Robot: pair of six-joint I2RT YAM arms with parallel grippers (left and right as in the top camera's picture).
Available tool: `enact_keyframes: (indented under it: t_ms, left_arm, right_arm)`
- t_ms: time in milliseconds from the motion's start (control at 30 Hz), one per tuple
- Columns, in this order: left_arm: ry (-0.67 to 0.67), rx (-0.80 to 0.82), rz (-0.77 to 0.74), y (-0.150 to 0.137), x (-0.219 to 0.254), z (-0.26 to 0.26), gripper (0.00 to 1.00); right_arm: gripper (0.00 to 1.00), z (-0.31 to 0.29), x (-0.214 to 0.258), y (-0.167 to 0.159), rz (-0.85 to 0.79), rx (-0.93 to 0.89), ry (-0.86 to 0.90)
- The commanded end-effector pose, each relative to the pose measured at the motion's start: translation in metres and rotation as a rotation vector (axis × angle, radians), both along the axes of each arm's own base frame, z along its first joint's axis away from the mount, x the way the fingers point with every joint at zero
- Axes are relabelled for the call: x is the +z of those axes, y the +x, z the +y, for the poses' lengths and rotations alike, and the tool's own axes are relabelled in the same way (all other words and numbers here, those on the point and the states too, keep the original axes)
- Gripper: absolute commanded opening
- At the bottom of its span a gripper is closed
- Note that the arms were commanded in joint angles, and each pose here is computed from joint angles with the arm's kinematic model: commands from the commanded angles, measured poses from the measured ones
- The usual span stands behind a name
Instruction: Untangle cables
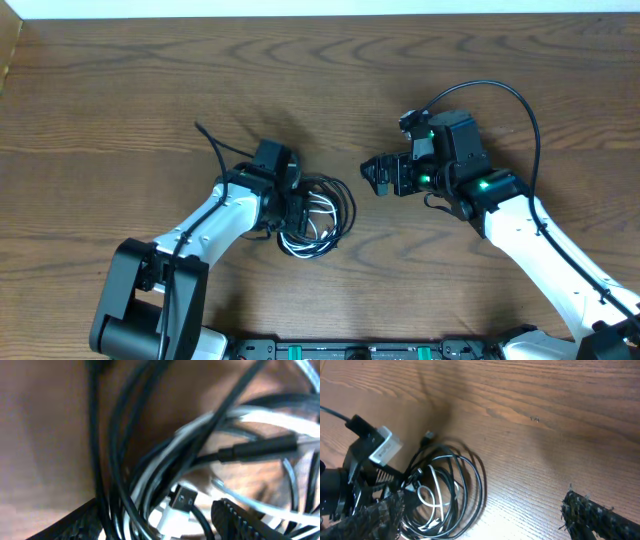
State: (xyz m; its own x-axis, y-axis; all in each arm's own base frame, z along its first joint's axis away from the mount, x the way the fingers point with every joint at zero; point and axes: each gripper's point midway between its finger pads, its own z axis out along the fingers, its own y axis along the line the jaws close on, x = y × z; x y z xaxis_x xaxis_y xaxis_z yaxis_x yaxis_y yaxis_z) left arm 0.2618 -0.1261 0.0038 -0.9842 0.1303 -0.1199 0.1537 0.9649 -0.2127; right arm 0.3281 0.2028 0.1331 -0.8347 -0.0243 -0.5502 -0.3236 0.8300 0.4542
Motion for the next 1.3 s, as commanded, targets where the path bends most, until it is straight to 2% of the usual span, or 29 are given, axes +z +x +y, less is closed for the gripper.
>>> enact_keyframes:
  t_ms: [0, 400, 633, 933, 1100, 1167, 1267]
  left_arm:
    - [-0.028, 0.006, -0.066, 0.02, 0.005, -0.009, 0.69]
    - [-0.127, 0.051, -0.293, 0.075, 0.027, -0.029, 0.62]
    - [-0.134, 0.055, -0.331, 0.085, 0.035, -0.03, 0.62]
    - [-0.049, 0.179, -0.387, 0.099, 0.08, 0.018, 0.64]
    - [0.019, 0.28, -0.397, 0.088, 0.102, 0.061, 0.68]
    - [0.058, 0.322, -0.384, 0.078, 0.107, 0.079, 0.68]
    - [0.096, 0.369, -0.355, 0.066, 0.109, 0.098, 0.69]
  right_arm:
    - [0.99, 0.0, 0.007, 0.004, -0.02, 0.003, -0.002]
    - [0.99, -0.003, 0.002, -0.001, 0.01, 0.003, -0.015]
    - [0.99, 0.001, 0.001, -0.006, 0.023, 0.026, -0.003]
    - [0.99, 0.036, 0.016, -0.036, -0.098, 0.396, 0.059]
    - [0.98, 0.052, 0.016, -0.05, -0.204, 0.558, 0.007]
    - [0.94, 0.059, 0.016, -0.055, -0.244, 0.614, -0.01]
    - [0.82, 0.064, 0.013, -0.055, -0.294, 0.64, -0.069]
